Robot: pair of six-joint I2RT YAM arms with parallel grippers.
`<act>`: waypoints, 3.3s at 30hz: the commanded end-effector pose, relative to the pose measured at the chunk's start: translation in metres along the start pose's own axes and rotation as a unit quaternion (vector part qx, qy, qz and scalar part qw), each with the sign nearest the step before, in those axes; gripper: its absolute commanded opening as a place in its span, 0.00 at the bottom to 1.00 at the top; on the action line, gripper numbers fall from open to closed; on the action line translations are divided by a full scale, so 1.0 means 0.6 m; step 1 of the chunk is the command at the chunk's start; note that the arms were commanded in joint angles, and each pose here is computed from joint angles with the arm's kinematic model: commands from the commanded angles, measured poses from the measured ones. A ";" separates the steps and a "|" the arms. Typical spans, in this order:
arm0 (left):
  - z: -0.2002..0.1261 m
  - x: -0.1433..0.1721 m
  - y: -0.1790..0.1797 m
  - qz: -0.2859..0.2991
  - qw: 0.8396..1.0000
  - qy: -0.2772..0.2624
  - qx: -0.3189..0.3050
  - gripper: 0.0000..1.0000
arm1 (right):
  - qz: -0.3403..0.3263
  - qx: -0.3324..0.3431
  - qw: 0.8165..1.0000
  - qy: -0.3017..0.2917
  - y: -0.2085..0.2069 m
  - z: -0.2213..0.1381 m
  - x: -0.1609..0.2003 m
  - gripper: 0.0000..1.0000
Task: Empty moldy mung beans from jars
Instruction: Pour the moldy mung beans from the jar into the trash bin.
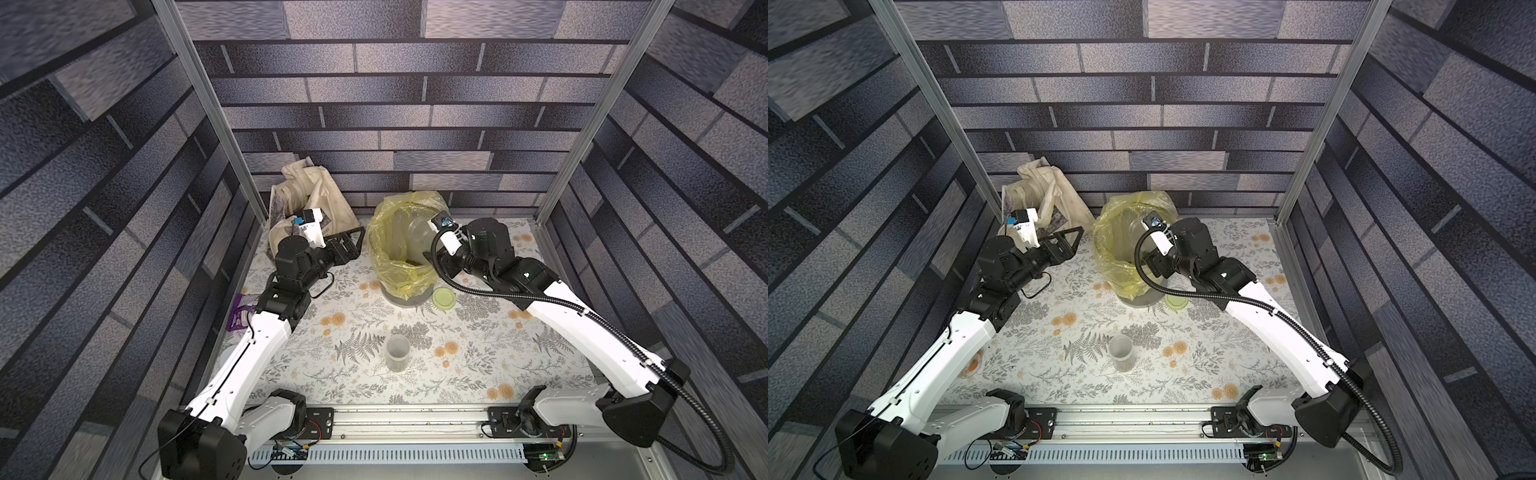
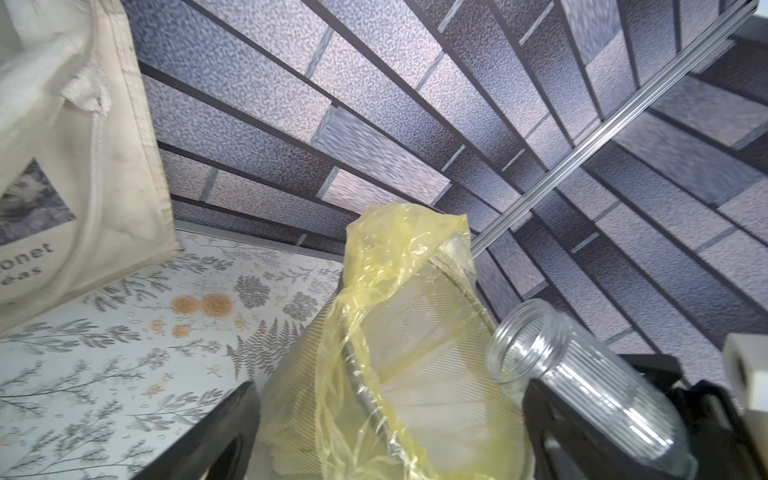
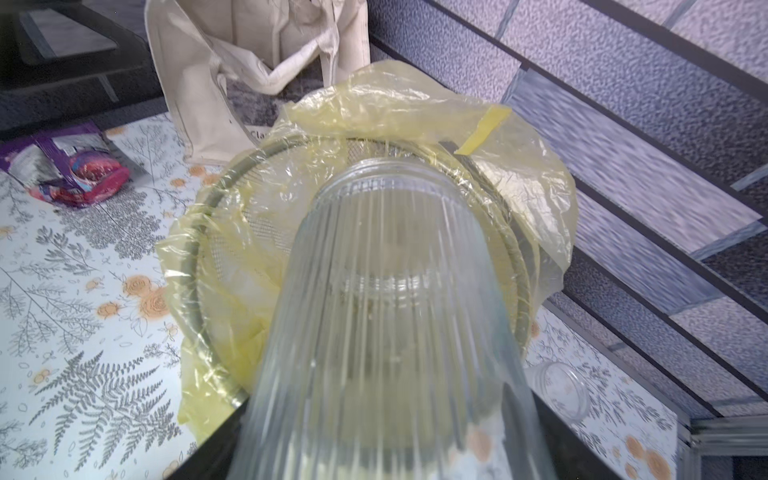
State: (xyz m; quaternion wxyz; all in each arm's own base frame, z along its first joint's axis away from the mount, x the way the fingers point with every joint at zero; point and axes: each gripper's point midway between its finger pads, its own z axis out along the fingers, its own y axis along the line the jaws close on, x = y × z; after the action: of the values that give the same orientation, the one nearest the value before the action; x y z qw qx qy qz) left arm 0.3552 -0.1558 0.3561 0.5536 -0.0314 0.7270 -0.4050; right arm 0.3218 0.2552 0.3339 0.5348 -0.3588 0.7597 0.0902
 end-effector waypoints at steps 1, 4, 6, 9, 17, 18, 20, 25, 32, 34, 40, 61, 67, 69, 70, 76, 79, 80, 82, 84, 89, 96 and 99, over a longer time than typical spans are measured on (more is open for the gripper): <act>0.005 -0.014 -0.054 -0.045 0.997 -0.031 0.063 1.00 | 0.017 0.010 0.983 -0.184 -0.010 -0.037 -0.103 0.29; 0.006 -0.016 -0.084 -0.056 0.994 -0.043 0.084 1.00 | 0.011 0.018 0.973 -0.228 -0.007 -0.039 -0.104 0.29; 0.006 -0.018 -0.106 -0.064 0.992 -0.052 0.099 1.00 | 0.011 0.028 0.971 -0.235 -0.006 -0.028 -0.085 0.28; 0.010 -0.014 -0.128 -0.072 0.990 -0.047 0.110 1.00 | 0.014 0.031 0.963 -0.269 -0.005 -0.039 -0.094 0.28; 0.038 0.013 -0.184 -0.088 0.984 -0.008 0.157 1.00 | 0.030 0.037 0.951 -0.305 -0.012 -0.053 -0.112 0.28; 0.043 0.018 -0.190 -0.090 0.983 -0.001 0.162 1.00 | 0.034 0.035 0.949 -0.312 -0.012 -0.057 -0.115 0.28; 0.052 0.025 -0.201 -0.091 0.981 0.008 0.173 1.00 | 0.029 0.021 0.948 -0.317 -0.004 -0.060 -0.119 0.28; 0.068 0.034 -0.225 -0.097 0.975 0.018 0.197 1.00 | 0.031 0.011 0.949 -0.312 0.002 -0.055 -0.113 0.28; 0.086 0.039 -0.244 -0.100 0.972 0.020 0.212 1.00 | 0.037 -0.021 0.946 -0.321 0.020 -0.057 -0.113 0.28; 0.092 0.043 -0.244 -0.102 0.973 0.021 0.208 1.00 | 0.041 -0.038 0.942 -0.331 0.028 -0.065 -0.117 0.28; 0.114 0.058 -0.237 -0.100 0.975 0.029 0.195 1.00 | 0.058 -0.067 0.932 -0.352 0.039 -0.080 -0.128 0.28; 0.157 0.101 -0.231 -0.099 0.965 0.092 0.227 0.45 | 0.047 -0.083 0.933 -0.347 0.049 -0.064 -0.139 0.30; 0.155 0.078 -0.238 -0.113 0.957 0.093 0.250 0.31 | 0.035 -0.083 0.934 -0.346 0.051 -0.062 -0.140 0.46; 0.149 0.066 -0.243 -0.110 0.957 0.088 0.253 0.30 | 0.032 -0.081 0.934 -0.346 0.051 -0.062 -0.139 0.50; 0.144 0.059 -0.248 -0.103 0.957 0.083 0.258 0.30 | 0.031 -0.080 0.935 -0.345 0.050 -0.060 -0.137 0.54; 0.117 0.015 -0.255 -0.105 0.955 0.051 0.272 0.30 | 0.029 -0.075 0.934 -0.348 0.050 -0.056 -0.135 0.96; 0.106 -0.012 -0.250 -0.128 0.950 0.034 0.283 0.29 | 0.029 -0.072 0.930 -0.360 0.049 -0.059 -0.137 1.00; 0.105 -0.018 -0.247 -0.137 0.948 0.031 0.285 0.29 | 0.030 -0.069 0.928 -0.365 0.047 -0.061 -0.139 1.00; 0.098 -0.036 -0.240 -0.153 0.945 0.018 0.290 0.29 | 0.027 -0.066 0.923 -0.379 0.047 -0.065 -0.141 1.00; 0.093 -0.049 -0.234 -0.161 0.943 0.010 0.289 0.28 | 0.024 -0.066 0.919 -0.388 0.048 -0.066 -0.141 1.00; 0.078 -0.073 -0.230 -0.174 0.939 -0.006 0.296 0.28 | 0.026 -0.068 0.915 -0.398 0.051 -0.052 -0.141 1.00; 0.052 -0.098 -0.244 -0.195 0.926 -0.020 0.322 0.28 | 0.028 -0.076 0.910 -0.407 0.057 -0.034 -0.145 1.00; 0.052 -0.097 -0.244 -0.213 0.921 -0.017 0.326 0.28 | 0.031 -0.074 0.906 -0.416 0.054 -0.035 -0.152 1.00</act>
State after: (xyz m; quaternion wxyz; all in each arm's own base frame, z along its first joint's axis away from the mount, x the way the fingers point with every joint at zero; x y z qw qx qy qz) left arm 0.3679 -0.2549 0.4533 0.4307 -0.0278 0.5751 -0.6950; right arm 0.3090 0.3095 0.3942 0.7516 -0.3134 0.5039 0.2881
